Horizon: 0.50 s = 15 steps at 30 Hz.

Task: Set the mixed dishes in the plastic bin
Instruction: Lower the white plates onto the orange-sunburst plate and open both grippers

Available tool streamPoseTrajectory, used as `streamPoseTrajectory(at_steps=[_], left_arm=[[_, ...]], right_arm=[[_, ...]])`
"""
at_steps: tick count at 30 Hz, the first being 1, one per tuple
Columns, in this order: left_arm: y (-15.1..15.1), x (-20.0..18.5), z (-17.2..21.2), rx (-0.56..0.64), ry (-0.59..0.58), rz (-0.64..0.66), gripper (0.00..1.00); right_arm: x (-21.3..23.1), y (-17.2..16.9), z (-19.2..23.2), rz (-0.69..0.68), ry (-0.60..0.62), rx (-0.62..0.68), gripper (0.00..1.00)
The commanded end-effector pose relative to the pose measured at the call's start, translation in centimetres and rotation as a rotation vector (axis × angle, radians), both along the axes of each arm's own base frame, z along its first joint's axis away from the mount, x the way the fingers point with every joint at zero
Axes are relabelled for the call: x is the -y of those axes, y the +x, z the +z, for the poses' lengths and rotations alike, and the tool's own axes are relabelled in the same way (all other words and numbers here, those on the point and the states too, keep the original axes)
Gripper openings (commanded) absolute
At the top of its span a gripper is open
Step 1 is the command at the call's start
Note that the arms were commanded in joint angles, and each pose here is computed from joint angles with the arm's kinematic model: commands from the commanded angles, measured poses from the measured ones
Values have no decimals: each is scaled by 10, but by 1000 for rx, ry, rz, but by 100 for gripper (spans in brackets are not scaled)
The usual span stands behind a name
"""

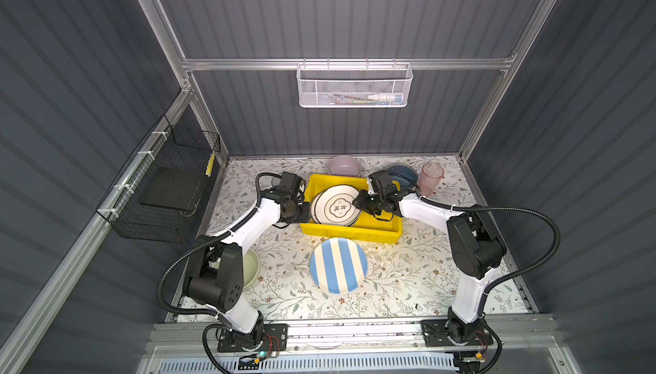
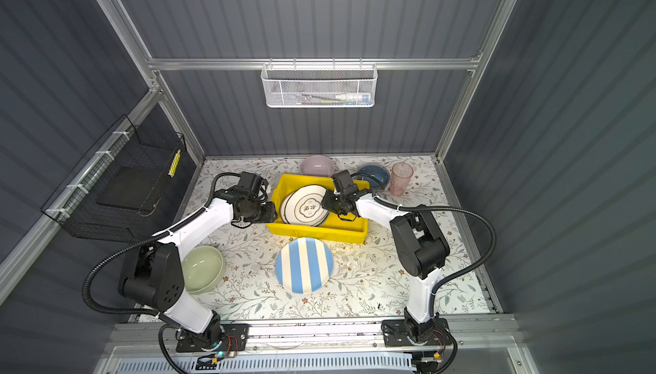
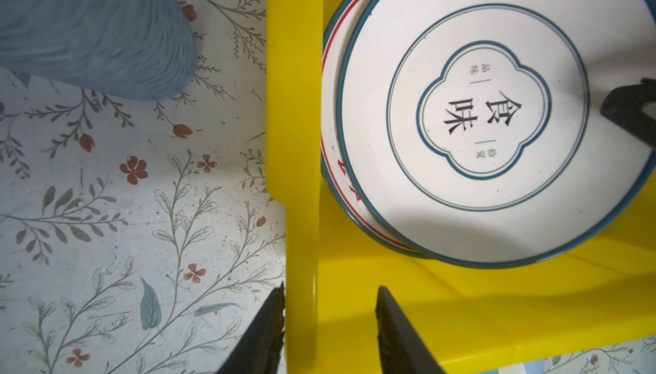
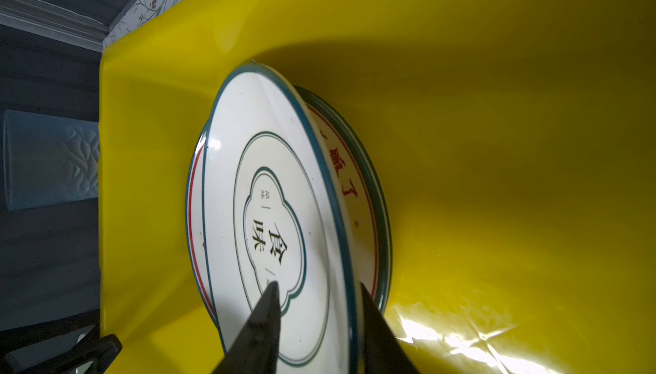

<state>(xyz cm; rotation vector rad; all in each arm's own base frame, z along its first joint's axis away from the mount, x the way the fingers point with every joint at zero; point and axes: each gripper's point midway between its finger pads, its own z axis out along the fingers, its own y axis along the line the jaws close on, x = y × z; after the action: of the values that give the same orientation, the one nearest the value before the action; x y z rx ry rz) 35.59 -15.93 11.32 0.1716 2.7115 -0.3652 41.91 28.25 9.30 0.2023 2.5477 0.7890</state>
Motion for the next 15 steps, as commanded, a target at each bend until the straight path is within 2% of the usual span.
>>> streamPoseTrajectory(at_steps=[1,5,15], left_arm=[[0,2,0,-5,-15,-11,43],[-1,1,0,-5,-15,-9,43],[-3,1,1,-7,-15,-8,44]], right_arm=[[-5,4,0,9,-34,16,39],[-5,4,-2,14,-88,21,47],[-9,5,-12,34,-237,24,58]])
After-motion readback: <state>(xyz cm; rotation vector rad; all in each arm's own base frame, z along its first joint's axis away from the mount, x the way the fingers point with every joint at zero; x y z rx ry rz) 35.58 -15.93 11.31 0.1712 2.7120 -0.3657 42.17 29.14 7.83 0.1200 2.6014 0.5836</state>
